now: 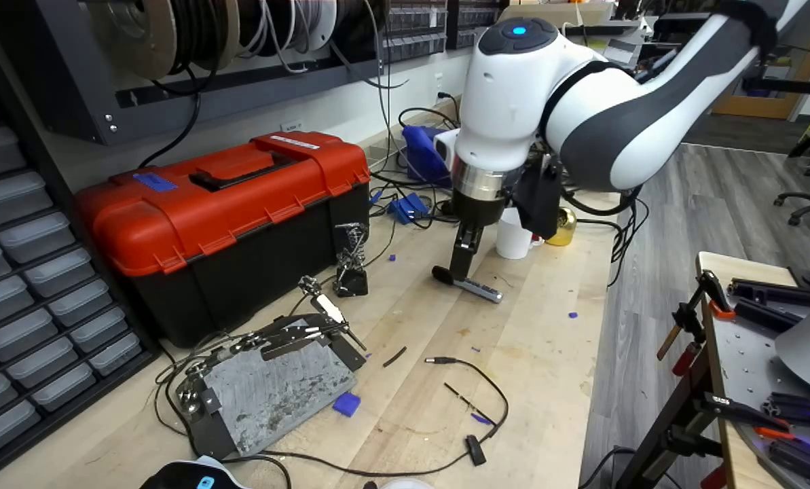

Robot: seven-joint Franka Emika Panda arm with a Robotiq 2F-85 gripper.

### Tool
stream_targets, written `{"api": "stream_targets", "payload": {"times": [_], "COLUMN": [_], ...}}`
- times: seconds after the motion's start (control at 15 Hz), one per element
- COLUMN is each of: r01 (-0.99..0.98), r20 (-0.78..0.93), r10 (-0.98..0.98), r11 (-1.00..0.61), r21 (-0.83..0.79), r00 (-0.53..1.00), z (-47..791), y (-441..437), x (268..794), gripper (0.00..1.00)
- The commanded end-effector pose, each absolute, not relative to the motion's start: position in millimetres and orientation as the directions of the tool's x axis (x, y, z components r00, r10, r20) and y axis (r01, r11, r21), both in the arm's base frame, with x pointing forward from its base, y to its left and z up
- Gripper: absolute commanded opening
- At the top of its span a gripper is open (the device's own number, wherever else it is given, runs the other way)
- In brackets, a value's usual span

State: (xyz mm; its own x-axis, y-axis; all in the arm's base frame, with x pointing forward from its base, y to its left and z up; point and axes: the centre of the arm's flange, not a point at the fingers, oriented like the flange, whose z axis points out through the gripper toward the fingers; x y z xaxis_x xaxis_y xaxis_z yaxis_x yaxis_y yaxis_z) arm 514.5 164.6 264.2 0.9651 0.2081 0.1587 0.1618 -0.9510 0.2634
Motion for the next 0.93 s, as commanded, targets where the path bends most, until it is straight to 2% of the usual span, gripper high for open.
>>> {"api": "stream_targets", "payload": {"times": [0.0,0.47,0.87], "r01": [0.233,0.173,0.073], "r20": [0.109,0.02,-0.033], "r10": [0.25,0.173,0.074], "r11": [-0.962,-0.985,-0.996], "r21": [0.146,-0.02,-0.051], "r00": [0.962,0.985,0.997], "z": [263.2,263.4,268.4], "y": [147.2,134.8,131.0], "x": [517.9,526.7,536.7], "gripper": [1.0,1.0,1.0]}}
